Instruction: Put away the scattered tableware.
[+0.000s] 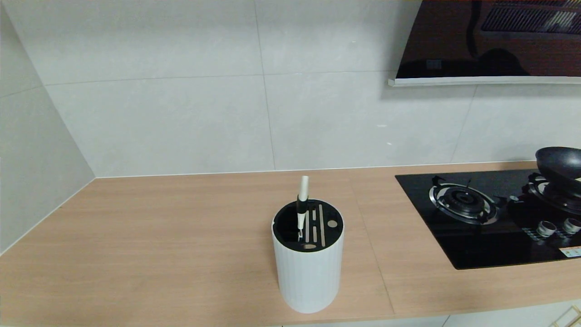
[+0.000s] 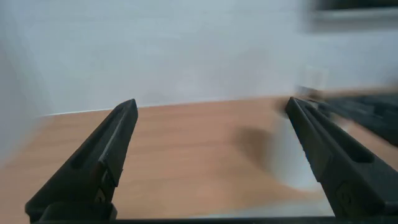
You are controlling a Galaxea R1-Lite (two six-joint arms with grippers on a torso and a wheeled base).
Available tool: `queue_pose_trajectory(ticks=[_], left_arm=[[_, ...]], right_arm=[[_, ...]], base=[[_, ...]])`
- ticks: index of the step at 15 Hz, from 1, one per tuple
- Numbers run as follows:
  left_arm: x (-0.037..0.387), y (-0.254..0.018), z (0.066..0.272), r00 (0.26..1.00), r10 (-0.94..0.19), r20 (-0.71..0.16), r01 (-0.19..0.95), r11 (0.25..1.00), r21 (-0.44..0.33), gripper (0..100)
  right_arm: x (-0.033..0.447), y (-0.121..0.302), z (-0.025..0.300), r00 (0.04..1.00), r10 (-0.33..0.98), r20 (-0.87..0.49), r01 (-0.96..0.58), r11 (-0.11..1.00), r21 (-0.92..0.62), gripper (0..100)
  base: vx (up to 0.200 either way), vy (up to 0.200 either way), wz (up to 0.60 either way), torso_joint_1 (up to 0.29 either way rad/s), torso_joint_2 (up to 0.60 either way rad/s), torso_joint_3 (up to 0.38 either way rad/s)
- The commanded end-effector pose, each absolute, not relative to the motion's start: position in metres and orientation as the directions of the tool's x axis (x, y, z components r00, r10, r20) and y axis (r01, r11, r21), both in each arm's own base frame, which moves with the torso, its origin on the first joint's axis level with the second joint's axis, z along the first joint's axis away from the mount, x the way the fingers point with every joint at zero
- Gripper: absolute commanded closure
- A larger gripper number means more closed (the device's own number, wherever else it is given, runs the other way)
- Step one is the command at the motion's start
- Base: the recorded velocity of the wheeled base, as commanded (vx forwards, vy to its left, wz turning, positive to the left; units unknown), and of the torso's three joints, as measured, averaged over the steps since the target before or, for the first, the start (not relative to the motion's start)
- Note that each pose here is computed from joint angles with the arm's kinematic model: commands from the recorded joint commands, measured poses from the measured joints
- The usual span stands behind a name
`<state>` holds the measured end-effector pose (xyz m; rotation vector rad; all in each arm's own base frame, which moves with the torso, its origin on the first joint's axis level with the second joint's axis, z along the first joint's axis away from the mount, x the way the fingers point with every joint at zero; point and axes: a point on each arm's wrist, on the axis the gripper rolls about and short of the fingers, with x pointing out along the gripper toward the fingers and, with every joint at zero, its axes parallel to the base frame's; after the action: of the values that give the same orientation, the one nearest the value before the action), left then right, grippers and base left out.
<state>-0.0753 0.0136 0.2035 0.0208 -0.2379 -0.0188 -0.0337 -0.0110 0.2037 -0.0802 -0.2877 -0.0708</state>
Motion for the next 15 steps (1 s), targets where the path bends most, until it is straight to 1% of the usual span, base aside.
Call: queue_pose_trajectory(ticks=[1,2,3,4,5,6,7,8,9,11,12,13,15], left_arm=[[-0.079,0.008,0.200,0.967,0.056,0.249,-0.063,0.998,0.022,0],[-0.084,0.005,0.191,0.960,0.081,0.268,-0.091,0.996,0.026,0],[-0.085,0.004,0.185,0.958,0.083,0.273,-0.095,0.995,0.031,0],[-0.076,0.002,0.168,0.969,0.092,0.229,-0.104,0.994,0.040,0],[-0.071,0.002,0.161,0.974,0.092,0.206,-0.101,0.994,0.035,0],[-0.058,0.002,0.147,0.979,0.092,0.182,-0.097,0.995,0.021,0],[-0.052,0.002,0.138,0.981,0.089,0.175,-0.094,0.995,0.023,0],[-0.036,0.002,0.116,0.980,0.084,0.181,-0.091,0.996,0.027,0],[-0.026,0.002,0.098,0.978,0.066,0.196,-0.074,0.997,0.035,0],[-0.024,0.001,0.090,0.990,0.052,0.134,-0.057,0.998,0.034,0],[-0.023,0.001,0.083,0.996,0.054,0.073,-0.057,0.998,0.037,0],[-0.023,0.000,0.075,1.000,0.006,-0.006,-0.006,0.999,0.051,0],[-0.023,0.000,0.075,1.000,-0.003,-0.006,0.003,0.998,0.055,0]], right_arm=[[-0.054,-0.011,0.184,0.929,-0.148,0.338,0.177,0.983,-0.056,0],[-0.056,-0.008,0.180,0.919,-0.187,0.348,0.216,0.975,-0.045,0],[-0.060,-0.006,0.177,0.909,-0.205,0.364,0.237,0.971,-0.045,0],[-0.060,-0.004,0.160,0.920,-0.181,0.348,0.216,0.974,-0.063,0],[-0.054,-0.004,0.151,0.930,-0.180,0.320,0.211,0.975,-0.064,0],[-0.044,-0.003,0.134,0.951,-0.162,0.265,0.177,0.984,-0.036,0],[-0.038,-0.003,0.123,0.964,-0.134,0.231,0.140,0.990,-0.008,0],[-0.027,-0.001,0.098,0.988,-0.031,0.151,0.025,0.999,0.036,0],[-0.023,0.000,0.087,0.993,-0.012,0.116,0.007,0.999,0.044,0],[-0.023,0.000,0.083,0.997,-0.011,0.071,0.008,0.999,0.045,0],[-0.023,0.000,0.079,0.999,-0.009,0.032,0.008,0.999,0.037,0],[-0.023,0.000,0.075,1.000,-0.005,-0.006,0.005,1.000,0.029,0],[-0.023,0.000,0.076,1.000,0.011,-0.002,-0.011,1.000,0.009,0]], base=[[0.000,0.000,0.00,0.000,0.00,0.000],[0.000,0.000,0.00,0.000,0.00,0.000],[0.000,0.000,0.00,0.000,0.00,0.000],[0.000,0.000,0.00,0.000,0.00,0.000],[0.000,0.000,0.00,0.000,0.00,0.000],[0.000,0.000,0.00,0.000,0.00,0.000],[0.000,0.000,0.00,0.000,0.00,0.000],[0.000,0.000,0.00,0.000,0.00,0.000],[0.000,0.000,0.00,0.000,0.00,0.000],[0.000,0.000,0.00,0.000,0.00,0.000],[0.000,0.000,0.00,0.000,0.00,0.000],[0.000,0.000,0.00,0.000,0.00,0.000],[0.000,0.000,0.00,0.000,0.00,0.000]])
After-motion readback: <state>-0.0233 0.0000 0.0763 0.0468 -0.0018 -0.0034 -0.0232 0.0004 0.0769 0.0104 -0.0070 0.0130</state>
